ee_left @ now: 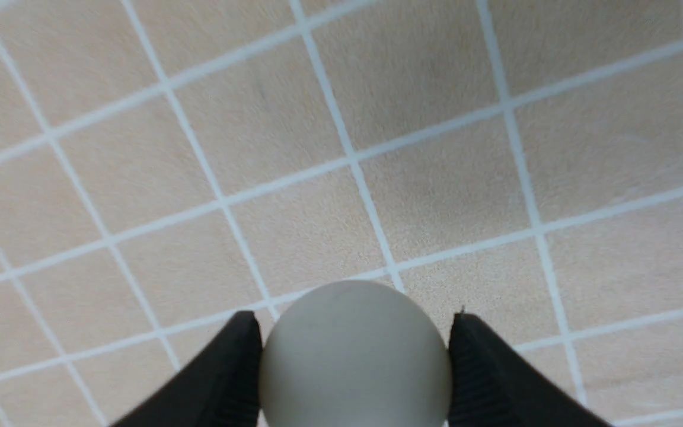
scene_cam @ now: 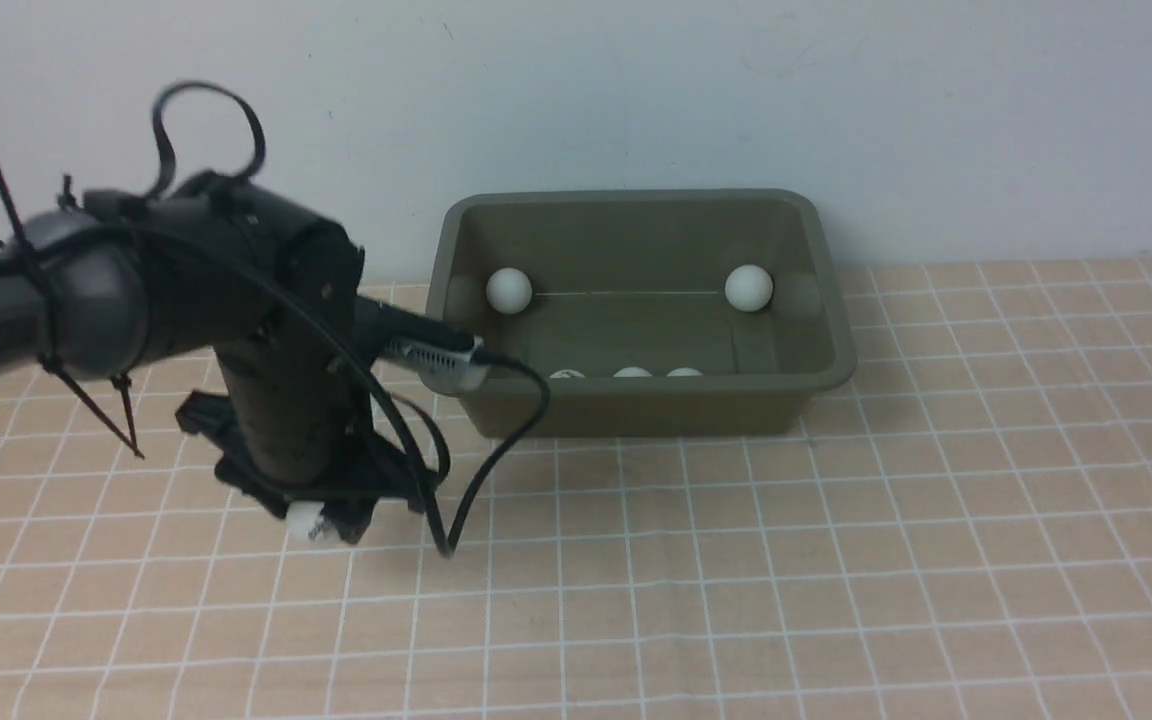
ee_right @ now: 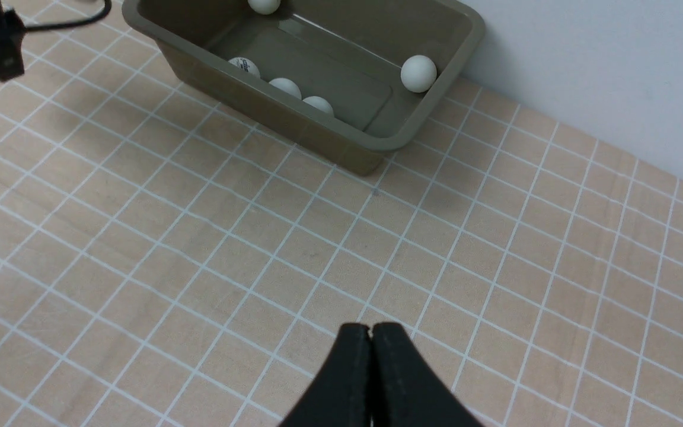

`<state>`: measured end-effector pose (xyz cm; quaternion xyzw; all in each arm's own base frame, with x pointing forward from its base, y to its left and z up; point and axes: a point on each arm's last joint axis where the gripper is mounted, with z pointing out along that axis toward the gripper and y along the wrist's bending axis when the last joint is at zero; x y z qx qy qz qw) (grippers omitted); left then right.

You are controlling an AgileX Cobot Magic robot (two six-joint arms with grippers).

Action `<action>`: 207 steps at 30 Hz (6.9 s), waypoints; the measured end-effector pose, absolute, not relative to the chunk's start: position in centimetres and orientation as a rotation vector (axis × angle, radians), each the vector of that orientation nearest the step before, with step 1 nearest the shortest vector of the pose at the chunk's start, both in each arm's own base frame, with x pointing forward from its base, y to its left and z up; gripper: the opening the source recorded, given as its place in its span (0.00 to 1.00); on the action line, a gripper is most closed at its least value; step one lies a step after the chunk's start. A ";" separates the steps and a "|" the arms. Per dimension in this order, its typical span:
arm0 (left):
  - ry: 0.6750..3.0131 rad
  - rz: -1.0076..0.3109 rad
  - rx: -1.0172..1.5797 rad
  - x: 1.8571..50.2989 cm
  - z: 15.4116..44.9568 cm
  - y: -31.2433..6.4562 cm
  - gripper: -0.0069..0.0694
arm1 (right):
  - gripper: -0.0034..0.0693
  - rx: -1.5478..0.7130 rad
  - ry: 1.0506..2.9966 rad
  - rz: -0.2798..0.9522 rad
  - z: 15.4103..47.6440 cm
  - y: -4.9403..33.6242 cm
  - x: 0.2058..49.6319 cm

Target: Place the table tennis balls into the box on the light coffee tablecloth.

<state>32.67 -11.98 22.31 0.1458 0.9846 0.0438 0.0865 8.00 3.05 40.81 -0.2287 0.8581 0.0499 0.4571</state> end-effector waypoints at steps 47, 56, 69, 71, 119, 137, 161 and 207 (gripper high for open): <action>2.555 -0.249 0.668 36.7 30.4 -16.0 0.70 | 0.02 -0.596 2.043 0.064 40.8 3.0 8.4; 2.506 -0.266 0.677 30.3 36.1 -13.5 0.70 | 0.02 -0.548 2.033 -0.041 34.4 2.2 8.7; 2.239 -0.289 0.577 16.4 36.1 -7.7 0.64 | 0.02 -0.209 1.822 -0.083 31.7 -0.6 5.5; 2.235 -0.296 0.561 14.8 35.1 -7.1 0.60 | 0.02 -0.170 1.791 -0.090 31.9 -1.1 5.0; 1.959 -0.415 0.401 5.4 29.5 -3.4 0.00 | 0.02 -0.082 1.819 -0.205 31.4 -2.6 3.7; 1.802 0.045 -0.021 5.5 20.9 0.2 0.00 | 0.02 -0.082 1.820 -0.207 31.4 -2.6 3.7; 1.835 0.051 -0.036 5.4 17.4 0.2 0.00 | 0.02 -0.082 1.821 -0.207 31.4 -2.7 3.7; 1.835 0.051 -0.036 5.4 17.4 0.2 0.00 | 0.02 0.166 1.572 -0.087 21.3 -1.1 5.3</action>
